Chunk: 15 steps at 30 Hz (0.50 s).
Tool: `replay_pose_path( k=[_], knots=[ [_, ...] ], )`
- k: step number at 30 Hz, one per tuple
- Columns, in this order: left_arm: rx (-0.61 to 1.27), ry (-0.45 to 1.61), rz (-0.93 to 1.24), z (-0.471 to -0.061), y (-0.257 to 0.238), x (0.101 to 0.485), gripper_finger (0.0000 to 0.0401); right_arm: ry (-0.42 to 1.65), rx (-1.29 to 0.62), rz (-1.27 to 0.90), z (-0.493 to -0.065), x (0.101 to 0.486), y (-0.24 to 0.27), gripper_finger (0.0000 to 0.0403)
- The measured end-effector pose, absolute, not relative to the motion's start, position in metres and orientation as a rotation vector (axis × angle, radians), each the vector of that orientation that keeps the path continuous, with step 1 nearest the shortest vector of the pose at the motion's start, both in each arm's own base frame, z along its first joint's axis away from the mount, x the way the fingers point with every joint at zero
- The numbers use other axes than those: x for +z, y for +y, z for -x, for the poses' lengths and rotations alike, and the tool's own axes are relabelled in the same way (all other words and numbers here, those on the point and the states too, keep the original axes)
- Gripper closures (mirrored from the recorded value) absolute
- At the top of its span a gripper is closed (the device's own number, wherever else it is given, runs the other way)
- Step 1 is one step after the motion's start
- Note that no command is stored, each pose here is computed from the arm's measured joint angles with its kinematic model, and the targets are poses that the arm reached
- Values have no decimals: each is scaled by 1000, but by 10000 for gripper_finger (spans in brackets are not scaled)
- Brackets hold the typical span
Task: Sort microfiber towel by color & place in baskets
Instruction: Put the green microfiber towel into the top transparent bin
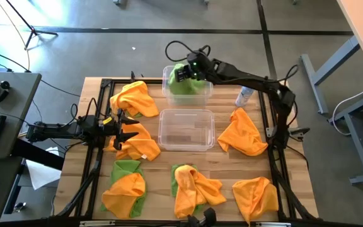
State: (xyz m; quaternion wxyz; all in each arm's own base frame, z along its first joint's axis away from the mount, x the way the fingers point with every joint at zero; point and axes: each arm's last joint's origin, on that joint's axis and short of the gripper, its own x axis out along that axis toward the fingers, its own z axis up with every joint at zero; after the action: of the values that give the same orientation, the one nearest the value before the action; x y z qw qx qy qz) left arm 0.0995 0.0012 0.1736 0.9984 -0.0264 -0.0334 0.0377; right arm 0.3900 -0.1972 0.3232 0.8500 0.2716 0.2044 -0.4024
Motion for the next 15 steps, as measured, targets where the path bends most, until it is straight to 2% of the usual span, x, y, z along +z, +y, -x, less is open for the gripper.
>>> replay_pose_path(
  k=[11,15],
  knots=[
    [76,-66,53,-100,1,174,167,654,-920,-747,-393,260,-222,403],
    [75,-66,53,-100,1,174,167,701,-902,-796,-391,248,-231,403]
  ],
)
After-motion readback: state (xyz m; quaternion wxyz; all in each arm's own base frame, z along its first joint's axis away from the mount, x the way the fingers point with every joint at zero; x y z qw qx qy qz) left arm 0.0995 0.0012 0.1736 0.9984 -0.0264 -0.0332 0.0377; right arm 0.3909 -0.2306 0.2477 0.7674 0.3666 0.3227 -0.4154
